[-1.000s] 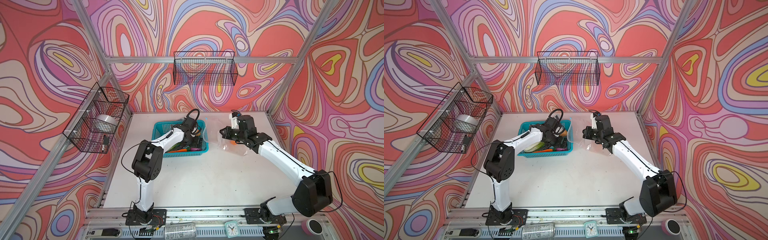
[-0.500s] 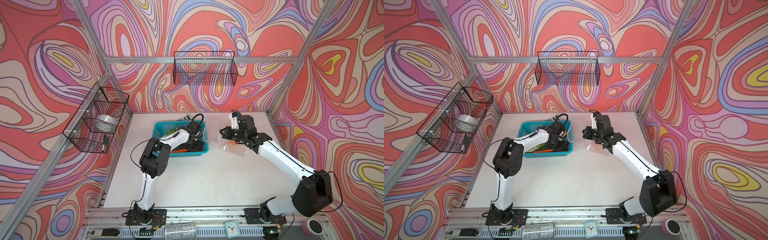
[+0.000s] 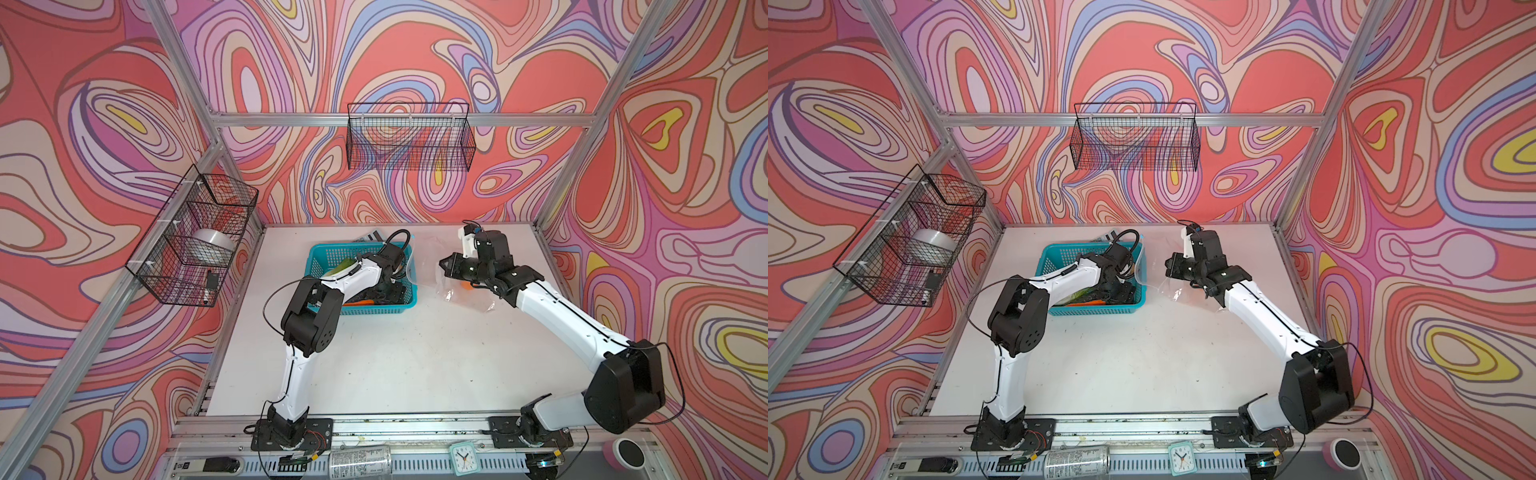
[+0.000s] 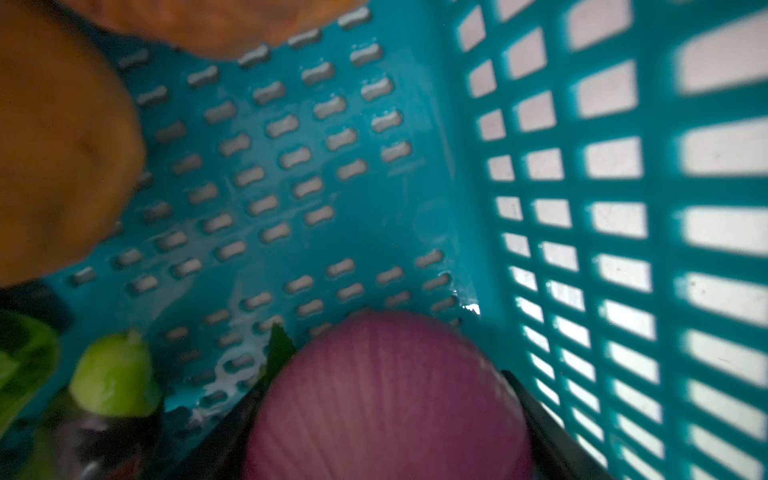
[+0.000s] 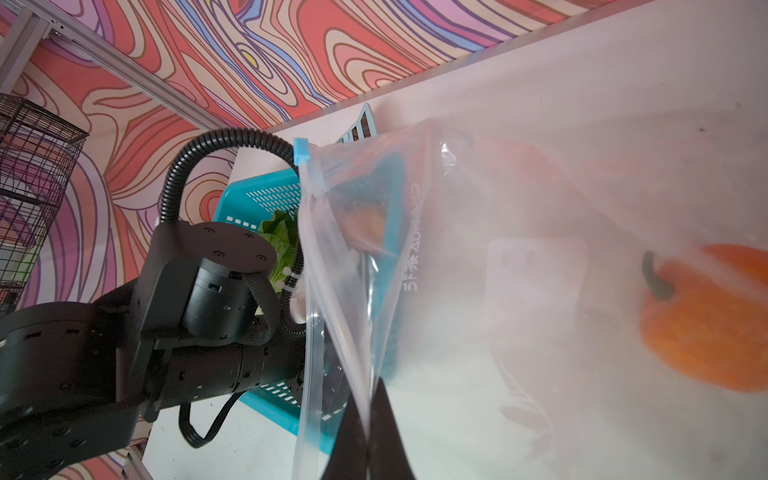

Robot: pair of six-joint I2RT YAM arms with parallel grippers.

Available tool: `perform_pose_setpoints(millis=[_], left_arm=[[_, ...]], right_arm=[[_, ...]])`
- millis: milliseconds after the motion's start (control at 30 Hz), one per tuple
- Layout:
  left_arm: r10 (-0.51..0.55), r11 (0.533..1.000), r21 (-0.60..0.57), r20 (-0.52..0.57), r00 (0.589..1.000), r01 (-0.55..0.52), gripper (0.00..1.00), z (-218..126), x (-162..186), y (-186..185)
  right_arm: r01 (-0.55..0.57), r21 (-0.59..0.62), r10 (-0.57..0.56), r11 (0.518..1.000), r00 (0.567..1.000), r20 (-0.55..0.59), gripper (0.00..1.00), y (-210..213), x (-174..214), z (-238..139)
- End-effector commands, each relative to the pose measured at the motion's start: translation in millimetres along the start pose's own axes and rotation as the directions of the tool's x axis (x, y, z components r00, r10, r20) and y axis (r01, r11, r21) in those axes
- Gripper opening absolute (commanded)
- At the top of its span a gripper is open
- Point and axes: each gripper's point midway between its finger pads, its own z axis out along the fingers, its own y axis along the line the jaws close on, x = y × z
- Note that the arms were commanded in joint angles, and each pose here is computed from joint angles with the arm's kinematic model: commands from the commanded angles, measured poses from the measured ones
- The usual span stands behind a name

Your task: Place the food in the zip-top bag and seal the zipper

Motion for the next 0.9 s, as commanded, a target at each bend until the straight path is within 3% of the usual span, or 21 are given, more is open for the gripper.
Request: perform_pose_setpoints(millis=[0, 67, 100, 500, 867], left_arm=[[0.014, 1.000, -0.007, 0.001, 1.000, -0.014, 0.60, -8, 0, 0], [0.015, 1.000, -0.003, 0.020, 1.000, -0.015, 0.44, -14, -2, -1], [0.015, 1.000, -0.002, 0.028, 0.999, -0.015, 0.42, -16, -4, -1], [0.007, 1.000, 0.007, 0.187, 0.982, -0.009, 0.41, -76, -29, -4], [-0.007, 1.000, 0.014, 0.383, 0.924, 0.002, 0.42, -150, -50, -4]], right_arm=[[-0.006, 0.008, 0.006, 1.000, 1.000, -0.001, 0.00, -5, 2, 2], [-0.008, 0.006, 0.008, 1.000, 1.000, -0.001, 0.00, -4, 2, 2], [-0.007, 0.005, 0.007, 1.000, 1.000, -0.001, 0.00, -4, 2, 2], [-0.007, 0.005, 0.007, 1.000, 1.000, -0.002, 0.00, -4, 2, 2], [-0.007, 0.002, 0.007, 1.000, 1.000, 0.002, 0.00, -3, 2, 1]])
